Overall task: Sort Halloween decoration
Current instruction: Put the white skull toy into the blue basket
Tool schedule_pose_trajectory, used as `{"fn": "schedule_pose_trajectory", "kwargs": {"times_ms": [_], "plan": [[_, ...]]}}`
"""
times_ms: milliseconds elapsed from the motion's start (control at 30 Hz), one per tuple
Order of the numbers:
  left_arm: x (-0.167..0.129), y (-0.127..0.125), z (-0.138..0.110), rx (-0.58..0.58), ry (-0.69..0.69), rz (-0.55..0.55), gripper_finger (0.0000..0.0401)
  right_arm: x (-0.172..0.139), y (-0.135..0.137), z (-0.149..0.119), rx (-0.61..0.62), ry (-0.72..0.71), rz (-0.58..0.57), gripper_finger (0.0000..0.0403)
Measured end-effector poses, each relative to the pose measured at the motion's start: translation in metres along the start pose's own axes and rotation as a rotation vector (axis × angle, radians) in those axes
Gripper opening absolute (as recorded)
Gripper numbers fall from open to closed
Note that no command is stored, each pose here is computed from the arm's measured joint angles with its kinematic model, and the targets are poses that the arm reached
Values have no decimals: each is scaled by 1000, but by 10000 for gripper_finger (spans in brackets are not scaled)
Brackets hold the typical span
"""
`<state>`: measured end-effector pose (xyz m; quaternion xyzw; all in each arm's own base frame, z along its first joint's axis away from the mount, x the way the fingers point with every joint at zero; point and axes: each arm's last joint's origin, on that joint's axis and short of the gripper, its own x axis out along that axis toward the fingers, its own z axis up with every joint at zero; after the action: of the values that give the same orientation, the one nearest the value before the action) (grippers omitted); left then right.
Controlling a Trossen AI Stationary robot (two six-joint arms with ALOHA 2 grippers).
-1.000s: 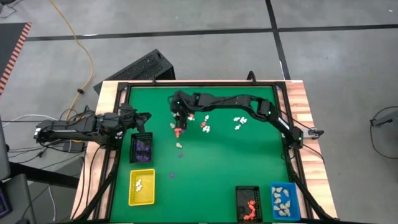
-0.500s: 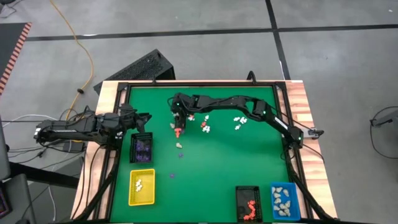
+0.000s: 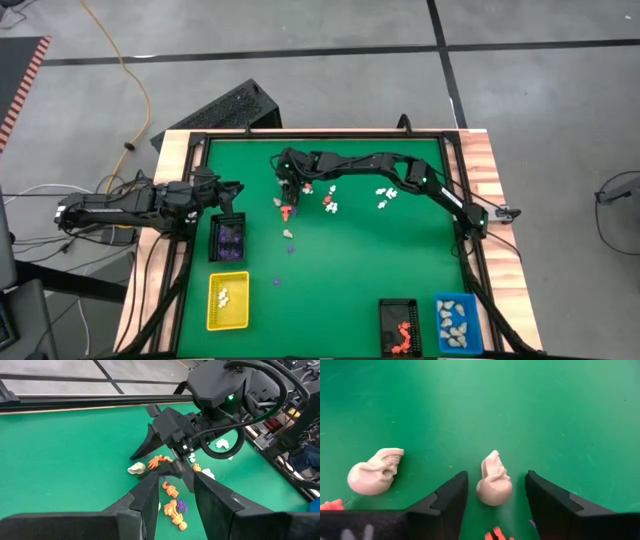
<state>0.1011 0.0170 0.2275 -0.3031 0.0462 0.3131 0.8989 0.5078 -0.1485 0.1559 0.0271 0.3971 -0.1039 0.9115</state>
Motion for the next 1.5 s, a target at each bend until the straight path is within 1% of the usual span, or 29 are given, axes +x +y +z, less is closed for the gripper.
{"fn": "schedule_pose_trajectory", "kwargs": {"times_ms": [100, 300, 367, 467, 667, 833, 967, 1133, 1233, 1333, 1433, 1500], "plan": [[0, 0, 0, -7, 0, 0, 112, 0, 0, 0, 0, 2, 2, 189], [0, 0, 0, -20, 4, 3, 112, 0, 0, -2, 0, 25, 5, 117], [0, 1, -1, -19, 8, 6, 112, 0, 0, -2, 0, 25, 4, 101], [0, 1, -1, -23, 14, 12, 112, -1, 0, -2, 5, 27, 4, 94], [0, 1, -2, -20, 24, 7, 112, -2, 7, -1, -9, 28, 9, 98], [0, 1, -2, -20, 25, 7, 112, -14, 9, 4, -13, 37, 7, 98], [0, 1, -2, -11, 24, 8, 112, -39, 12, 14, -17, 44, 13, 98], [0, 2, -2, 19, 10, 27, 112, -79, 22, 23, -38, 109, 40, 98], [0, 2, -2, 49, 12, 26, 112, -114, 37, 28, -74, 152, 64, 98], [1, 1, -3, 98, 47, -5, 112, -150, 53, 28, -102, 220, 93, 98], [4, -1, -5, 122, 68, -12, 112, -182, 71, 22, -95, 313, 115, 98], [6, -2, -6, 129, 73, 3, 112, -204, 85, 17, -76, 379, 123, 98]]}}
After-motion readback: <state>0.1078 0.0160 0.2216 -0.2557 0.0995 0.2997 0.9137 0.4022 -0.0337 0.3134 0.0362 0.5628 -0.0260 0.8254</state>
